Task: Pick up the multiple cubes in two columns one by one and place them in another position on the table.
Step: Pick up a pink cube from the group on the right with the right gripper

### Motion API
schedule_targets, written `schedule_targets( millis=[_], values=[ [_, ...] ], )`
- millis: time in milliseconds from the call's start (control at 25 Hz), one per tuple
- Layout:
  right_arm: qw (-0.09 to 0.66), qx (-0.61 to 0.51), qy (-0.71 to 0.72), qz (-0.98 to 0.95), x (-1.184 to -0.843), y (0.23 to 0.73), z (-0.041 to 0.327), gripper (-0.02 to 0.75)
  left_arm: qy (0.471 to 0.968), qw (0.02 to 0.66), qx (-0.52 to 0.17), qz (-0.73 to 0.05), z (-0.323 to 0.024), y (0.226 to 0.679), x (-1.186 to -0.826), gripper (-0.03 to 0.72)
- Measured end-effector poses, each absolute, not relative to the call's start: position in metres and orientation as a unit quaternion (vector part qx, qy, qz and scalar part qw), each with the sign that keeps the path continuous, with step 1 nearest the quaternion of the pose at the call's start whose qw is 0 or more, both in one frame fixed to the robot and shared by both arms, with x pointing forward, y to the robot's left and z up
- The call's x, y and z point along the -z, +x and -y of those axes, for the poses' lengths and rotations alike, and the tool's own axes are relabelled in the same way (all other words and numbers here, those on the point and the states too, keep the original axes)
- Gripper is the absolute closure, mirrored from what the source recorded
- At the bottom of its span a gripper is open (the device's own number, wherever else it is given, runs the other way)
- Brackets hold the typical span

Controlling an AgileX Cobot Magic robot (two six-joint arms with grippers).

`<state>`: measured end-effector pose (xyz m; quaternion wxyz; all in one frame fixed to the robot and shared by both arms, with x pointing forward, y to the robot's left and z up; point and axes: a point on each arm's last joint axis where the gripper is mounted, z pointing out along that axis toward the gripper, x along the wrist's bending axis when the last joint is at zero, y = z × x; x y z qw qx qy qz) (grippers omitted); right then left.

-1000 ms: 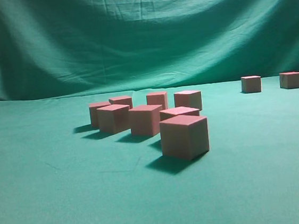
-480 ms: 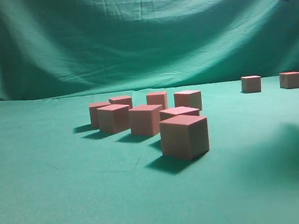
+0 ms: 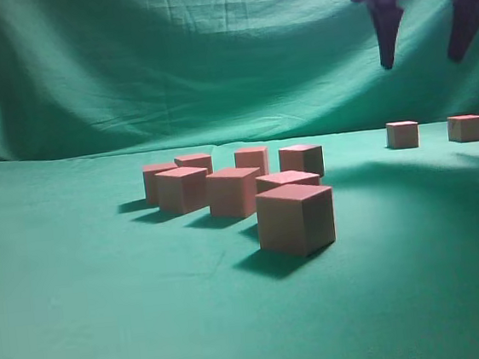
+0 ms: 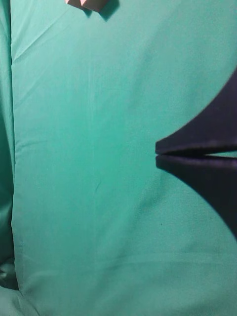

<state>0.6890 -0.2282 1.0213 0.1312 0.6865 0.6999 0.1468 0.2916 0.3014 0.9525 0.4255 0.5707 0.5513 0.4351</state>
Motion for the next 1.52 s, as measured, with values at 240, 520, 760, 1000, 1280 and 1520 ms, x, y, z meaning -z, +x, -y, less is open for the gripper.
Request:
schedule_targets(
  millis=[240, 520, 760, 1000, 1280, 1520],
  values=[
    [0.123, -0.137, 0.688, -0.702, -0.987, 0.717, 0.224, 0.183, 0.571, 0.426, -0.435, -0.551, -0.301, 0.292, -0.953, 0.688],
    [0.131, -0.148, 0.685, -0.701, -0.956, 0.734, 0.221, 0.183, 0.571, 0.426, -0.435, -0.551, -0.301, 0.292, -0.953, 0.688],
    [0.132, -0.15, 0.683, -0.703, -0.942, 0.738, 0.22, 0.183, 0.571, 0.426, -0.435, -0.551, -0.301, 0.292, -0.953, 0.688],
    [0.129, -0.144, 0.681, -0.706, -0.939, 0.738, 0.22, 0.417, 0.571, 0.426, -0.435, -0.551, -0.301, 0.292, -0.953, 0.688],
    [0.115, -0.11, 0.675, -0.72, -0.945, 0.73, 0.222, 0.485, 0.571, 0.426, -0.435, -0.551, -0.301, 0.292, -0.953, 0.688],
    [0.095, -0.11, 0.683, -0.716, -1.014, 0.702, 0.224, 0.485, 0.571, 0.426, -0.435, -0.551, -0.301, 0.292, -0.953, 0.688]
  ],
)
